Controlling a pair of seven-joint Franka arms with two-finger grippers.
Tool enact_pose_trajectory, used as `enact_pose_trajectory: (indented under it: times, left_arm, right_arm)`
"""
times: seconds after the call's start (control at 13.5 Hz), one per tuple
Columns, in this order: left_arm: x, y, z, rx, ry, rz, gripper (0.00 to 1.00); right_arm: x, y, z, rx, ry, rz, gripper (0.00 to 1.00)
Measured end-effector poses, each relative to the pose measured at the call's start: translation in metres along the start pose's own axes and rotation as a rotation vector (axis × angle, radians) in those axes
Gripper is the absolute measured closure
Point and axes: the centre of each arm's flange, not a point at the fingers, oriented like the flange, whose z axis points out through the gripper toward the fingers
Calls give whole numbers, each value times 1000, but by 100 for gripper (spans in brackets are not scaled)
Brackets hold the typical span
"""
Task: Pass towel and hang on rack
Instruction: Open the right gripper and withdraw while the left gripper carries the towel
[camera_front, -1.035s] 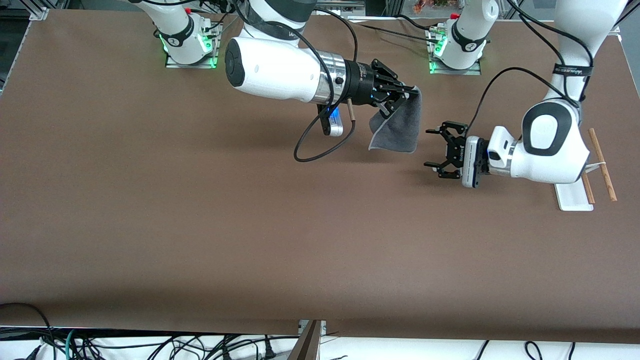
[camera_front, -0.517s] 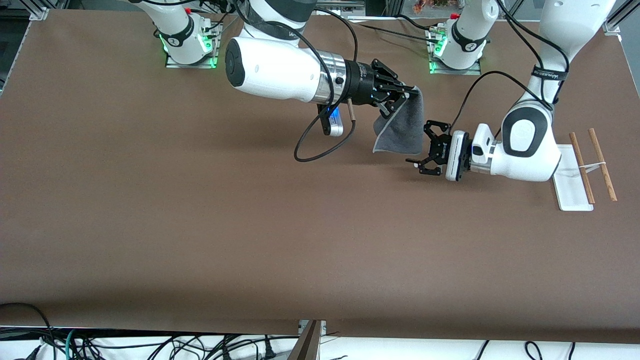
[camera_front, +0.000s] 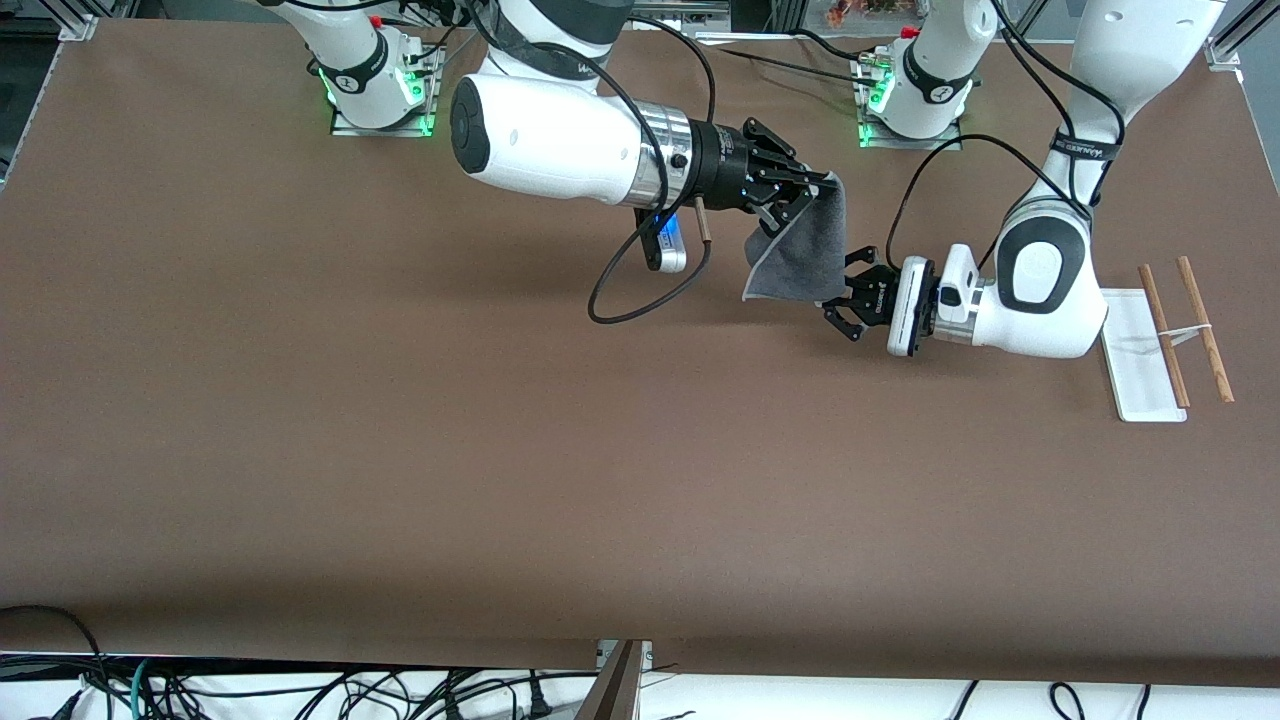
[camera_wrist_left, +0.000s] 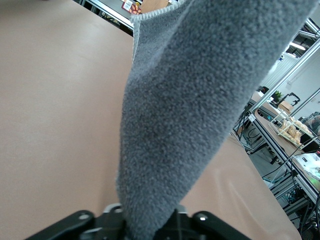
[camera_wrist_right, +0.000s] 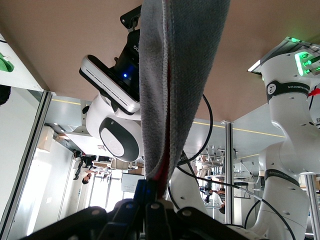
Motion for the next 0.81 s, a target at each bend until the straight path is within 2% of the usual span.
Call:
enact_pose_trajectory:
  times: [0.07,0.22,0.37,0.67,0.81]
  left_arm:
    - [0,0,0,1,0,0,96]
    - [-1,0,-1,2,2,0,98]
    - [-1,-1,-4,6,3,0,98]
    - [8,-3,-14,25,1,22,98]
    - [25,-7,-34,48,-66,84,98]
  right_arm:
    - [0,0,0,0,0,0,98]
    - [0,0,0,0,0,0,98]
    - [0,0,0,1,0,1,82]
    - [5,-7,-7,20,3,43,39]
    - [15,-20,-26,50,4,70,19]
